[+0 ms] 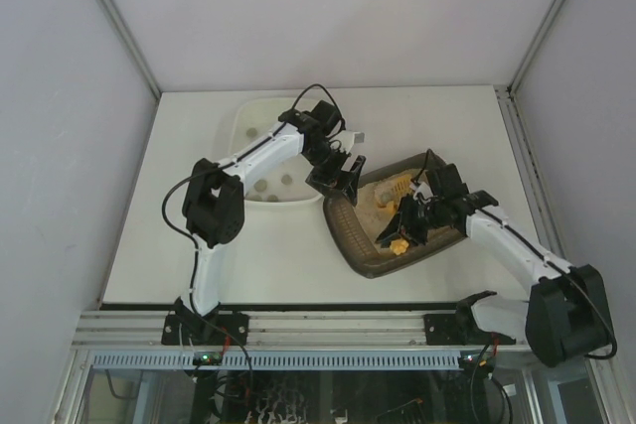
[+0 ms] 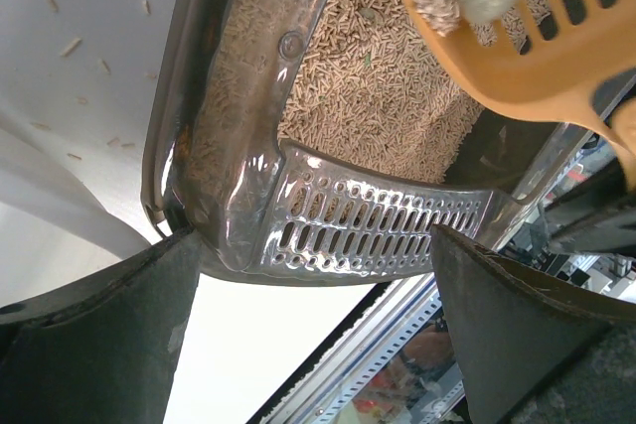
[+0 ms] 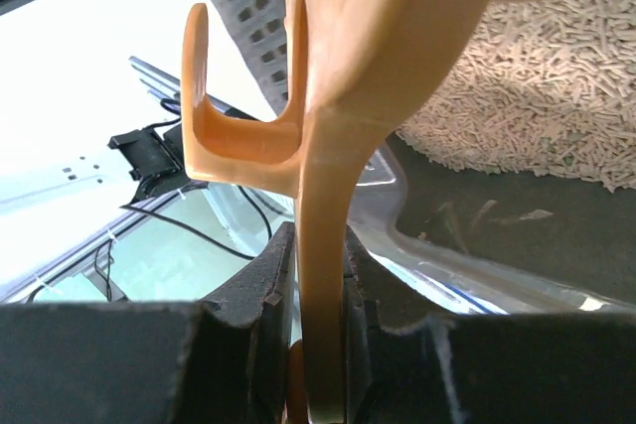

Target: Clean the litter box

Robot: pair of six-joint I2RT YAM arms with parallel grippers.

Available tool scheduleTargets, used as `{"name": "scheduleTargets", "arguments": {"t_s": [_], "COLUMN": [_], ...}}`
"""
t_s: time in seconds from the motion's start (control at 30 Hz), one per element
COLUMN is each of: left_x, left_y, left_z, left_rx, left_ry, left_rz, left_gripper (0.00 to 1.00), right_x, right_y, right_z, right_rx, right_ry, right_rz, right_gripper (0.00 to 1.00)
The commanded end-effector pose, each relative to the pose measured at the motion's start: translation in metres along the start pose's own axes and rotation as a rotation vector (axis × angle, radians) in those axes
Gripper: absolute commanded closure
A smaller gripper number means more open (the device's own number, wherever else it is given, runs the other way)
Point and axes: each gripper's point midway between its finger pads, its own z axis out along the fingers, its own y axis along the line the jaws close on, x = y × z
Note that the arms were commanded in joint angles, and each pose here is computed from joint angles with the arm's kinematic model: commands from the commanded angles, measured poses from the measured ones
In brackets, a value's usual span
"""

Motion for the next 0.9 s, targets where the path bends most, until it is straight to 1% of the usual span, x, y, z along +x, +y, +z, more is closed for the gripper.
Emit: {"name": "scheduleTargets", "arguments": {"t_s": [0.0,0.1,0.23,0.4,0.53,0.63,0.77,0.87], "left_x": [0.005,0.007,0.013,0.021,0.031,0.039,0.049,0.055], "left_y": [-0.027,-0.026,-0.02,-0.013,-0.014,-0.011,-0.001,0.011], "left_z": [-0.011,-0.012,-0.017,-0.034,-0.049,-0.061,-0.075,-0.084], "left_rx": [0.089,0.083,0.047,-0.026,-0.046,-0.076,-0.148,-0.194], "left_ry": [-0.011,-0.001,0.005,-0.015,-0.012,-0.006,-0.008,-0.017], "left_rz": [0.048,0.051,0.079,0.147,0.188,0.217,0.241,0.229], "left_gripper": [0.0,0.0,0.0,0.0,0.0,0.0,0.0,0.0], "right_x": [-0.007,0.0,0.009,0.019,0.024,0.023,0.012,0.007], "right_y": [0.017,0.015,0.009,0.003,-0.002,0.001,0.0,0.002], "right_z": [-0.011,-0.014,-0.019,-0.025,-0.024,-0.027,-0.034,-0.038], "right_rx": [-0.079,-0.105,-0.14,-0.191,-0.258,-0.344,-0.415,-0.463], "right_ry": [-0.084,-0.1,-0.157,-0.239,-0.301,-0.392,-0.581,-0.66], "right_rz": [-0.081,-0.079,-0.085,-0.096,-0.124,-0.174,-0.255,-0.309], "right_gripper": [1.0,1.0,1.0,1.0,1.0,1.0,1.0,1.0]}}
